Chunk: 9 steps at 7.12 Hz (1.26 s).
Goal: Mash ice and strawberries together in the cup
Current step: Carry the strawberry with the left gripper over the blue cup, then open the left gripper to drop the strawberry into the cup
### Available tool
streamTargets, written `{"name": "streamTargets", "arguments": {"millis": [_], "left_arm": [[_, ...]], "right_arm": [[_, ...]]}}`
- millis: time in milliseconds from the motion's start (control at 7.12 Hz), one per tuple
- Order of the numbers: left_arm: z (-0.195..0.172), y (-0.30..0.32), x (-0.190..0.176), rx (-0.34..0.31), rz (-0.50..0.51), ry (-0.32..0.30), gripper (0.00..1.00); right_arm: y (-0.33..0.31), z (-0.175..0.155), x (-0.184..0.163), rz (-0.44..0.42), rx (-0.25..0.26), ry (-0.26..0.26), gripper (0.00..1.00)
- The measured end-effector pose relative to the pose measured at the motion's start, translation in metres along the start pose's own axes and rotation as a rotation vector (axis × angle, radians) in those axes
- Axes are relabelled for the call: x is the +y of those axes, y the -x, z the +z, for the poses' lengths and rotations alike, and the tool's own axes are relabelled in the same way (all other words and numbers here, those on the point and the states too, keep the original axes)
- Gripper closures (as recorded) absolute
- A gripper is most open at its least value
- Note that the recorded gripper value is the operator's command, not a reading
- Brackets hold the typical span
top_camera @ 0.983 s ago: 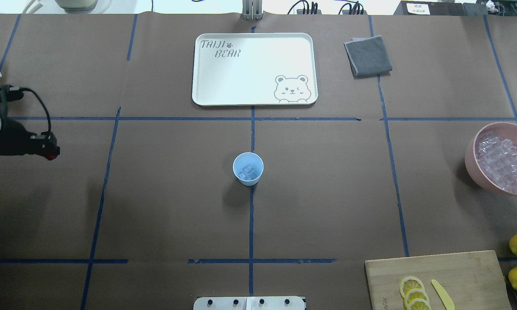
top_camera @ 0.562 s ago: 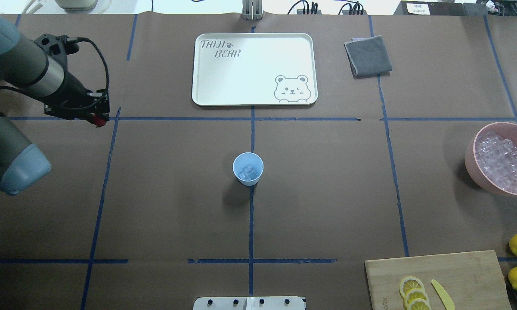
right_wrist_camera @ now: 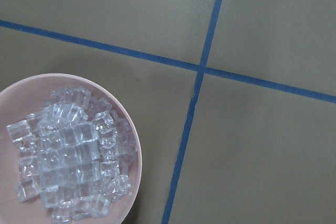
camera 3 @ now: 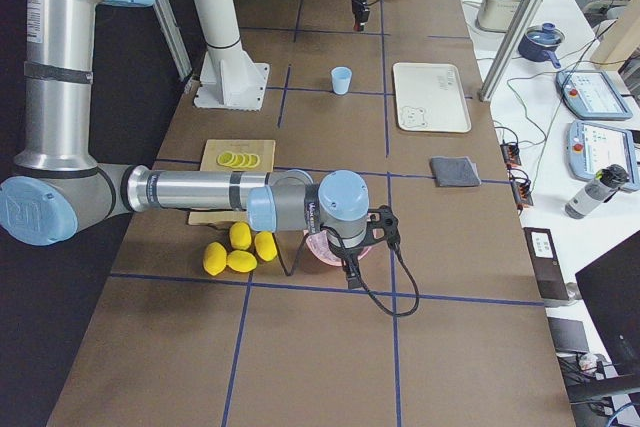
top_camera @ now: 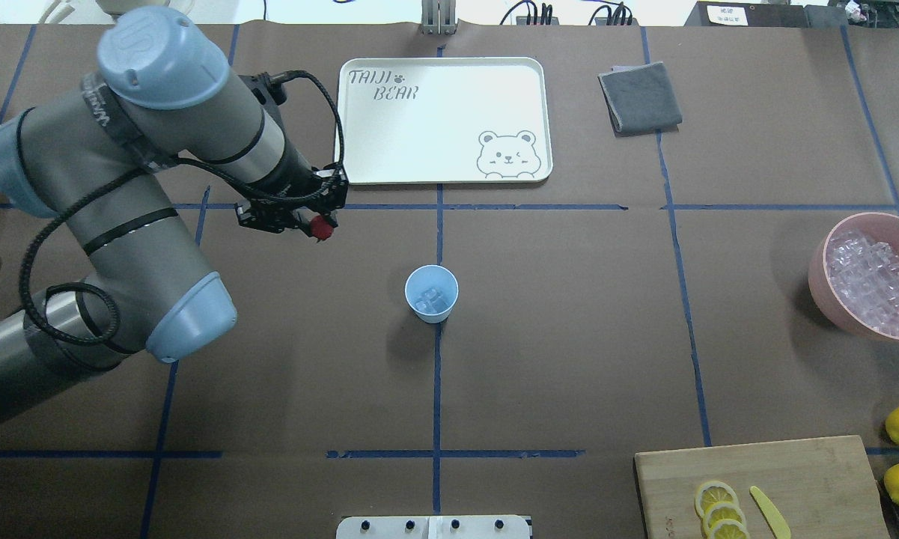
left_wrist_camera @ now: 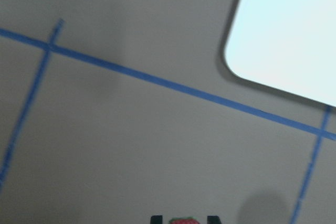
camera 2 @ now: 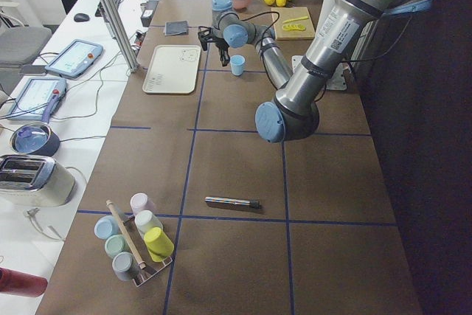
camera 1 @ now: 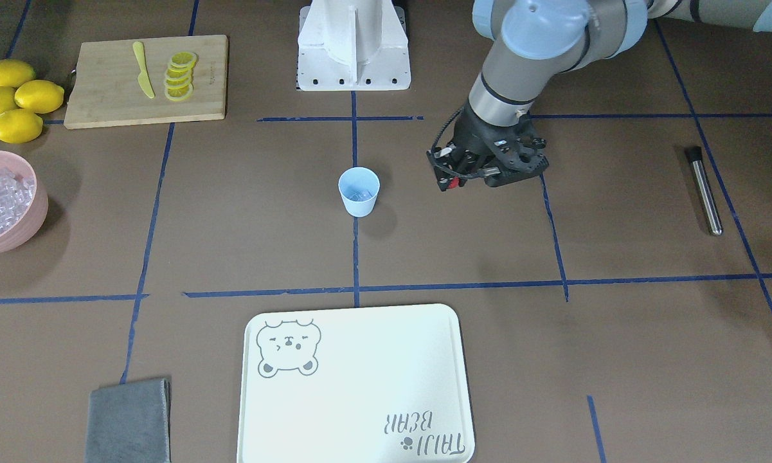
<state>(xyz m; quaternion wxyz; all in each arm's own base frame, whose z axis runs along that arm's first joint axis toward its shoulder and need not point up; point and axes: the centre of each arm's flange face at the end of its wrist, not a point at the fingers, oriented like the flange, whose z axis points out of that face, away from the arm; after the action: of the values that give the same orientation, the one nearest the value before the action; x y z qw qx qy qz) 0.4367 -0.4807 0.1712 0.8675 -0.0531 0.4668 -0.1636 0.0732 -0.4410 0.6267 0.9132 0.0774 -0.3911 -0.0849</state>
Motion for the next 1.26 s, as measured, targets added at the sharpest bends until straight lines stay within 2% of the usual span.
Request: {"name": "streamTargets", "arguments": {"millis": [421, 702, 1124, 1264], "left_arm": [[0.039, -0.062, 0.037, 0.039, 0.023, 0.015, 1.0], [0.053, -0.068, 0.051, 0.033, 0.039, 0.023, 0.97], [0.065, -0.07, 0.066, 0.024, 0.053, 0.015, 0.87], [0.065, -0.071, 0.067, 0.026, 0.054, 0.014, 0.49]], "right_arm": [[-0.001, -0.001, 0.004, 0.03, -0.014, 0.019, 0.01], [-0.001, -0.002, 0.005, 0.031, -0.014, 0.017, 0.01], [0.0, -0.004, 0.002, 0.027, -0.012, 0.012, 0.01], [0.001, -0.005, 0.001, 0.026, -0.011, 0.011, 0.01]]}}
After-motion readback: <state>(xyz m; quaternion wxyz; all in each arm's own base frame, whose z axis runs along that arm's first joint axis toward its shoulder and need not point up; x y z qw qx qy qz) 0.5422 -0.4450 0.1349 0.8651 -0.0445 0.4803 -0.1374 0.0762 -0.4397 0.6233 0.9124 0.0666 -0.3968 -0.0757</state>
